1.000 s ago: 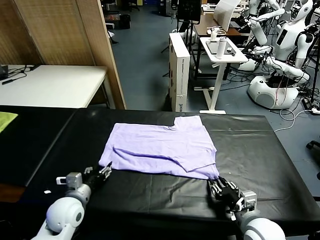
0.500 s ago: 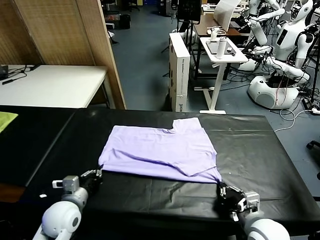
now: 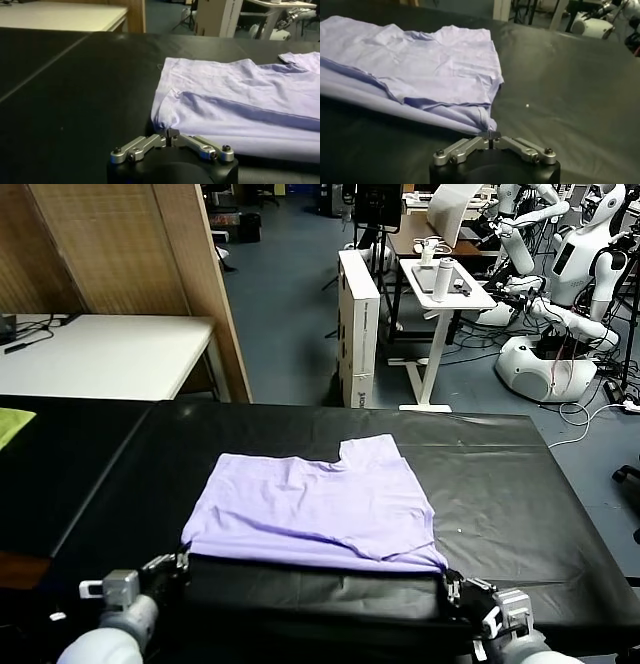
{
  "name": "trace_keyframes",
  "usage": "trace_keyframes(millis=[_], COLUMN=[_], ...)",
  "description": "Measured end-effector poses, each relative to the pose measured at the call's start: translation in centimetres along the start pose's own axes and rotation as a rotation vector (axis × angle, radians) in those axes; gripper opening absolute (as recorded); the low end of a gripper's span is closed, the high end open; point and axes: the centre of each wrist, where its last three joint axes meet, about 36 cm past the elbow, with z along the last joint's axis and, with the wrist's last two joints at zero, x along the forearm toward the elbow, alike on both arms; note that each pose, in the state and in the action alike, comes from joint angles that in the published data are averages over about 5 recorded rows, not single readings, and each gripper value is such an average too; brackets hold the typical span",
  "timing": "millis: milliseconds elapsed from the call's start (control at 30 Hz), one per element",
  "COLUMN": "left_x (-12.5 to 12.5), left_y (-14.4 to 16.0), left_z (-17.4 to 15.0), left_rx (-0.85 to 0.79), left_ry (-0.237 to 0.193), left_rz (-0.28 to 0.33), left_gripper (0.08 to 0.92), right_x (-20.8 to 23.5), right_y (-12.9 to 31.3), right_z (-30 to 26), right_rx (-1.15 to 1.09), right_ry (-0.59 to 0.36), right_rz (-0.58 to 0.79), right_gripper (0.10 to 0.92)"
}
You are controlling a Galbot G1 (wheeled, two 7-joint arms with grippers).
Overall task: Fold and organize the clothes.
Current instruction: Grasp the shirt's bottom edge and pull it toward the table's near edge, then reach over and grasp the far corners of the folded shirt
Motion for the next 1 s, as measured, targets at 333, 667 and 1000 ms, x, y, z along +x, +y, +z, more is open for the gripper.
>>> trace_keyframes(millis=[333,667,1000], left_x=[1.2,2.5,-0.4], left_y=[-0.2,0.0,1.0], left_z=[0.4,-1.0,-5.2], left_rx=[0.006,-0.016,0.068], left_ry=[0.035,0.038,0.001], left_rz=[-0.014,-0.024,0.081], left_gripper=[0.520,0.903,0.907], right_x=[1.7,1.7,-4.3], right_y=[0.4,-1.1,-4.2], right_z=[-0.7,-4.0,-9.0], right_rx=[0.004,-0.026,-0.037], right_ry=[-0.008,-0.087,-0.122], right_rz=[-0.011,-0.080,-0.112], right_gripper=[0.878,0.907,0.907])
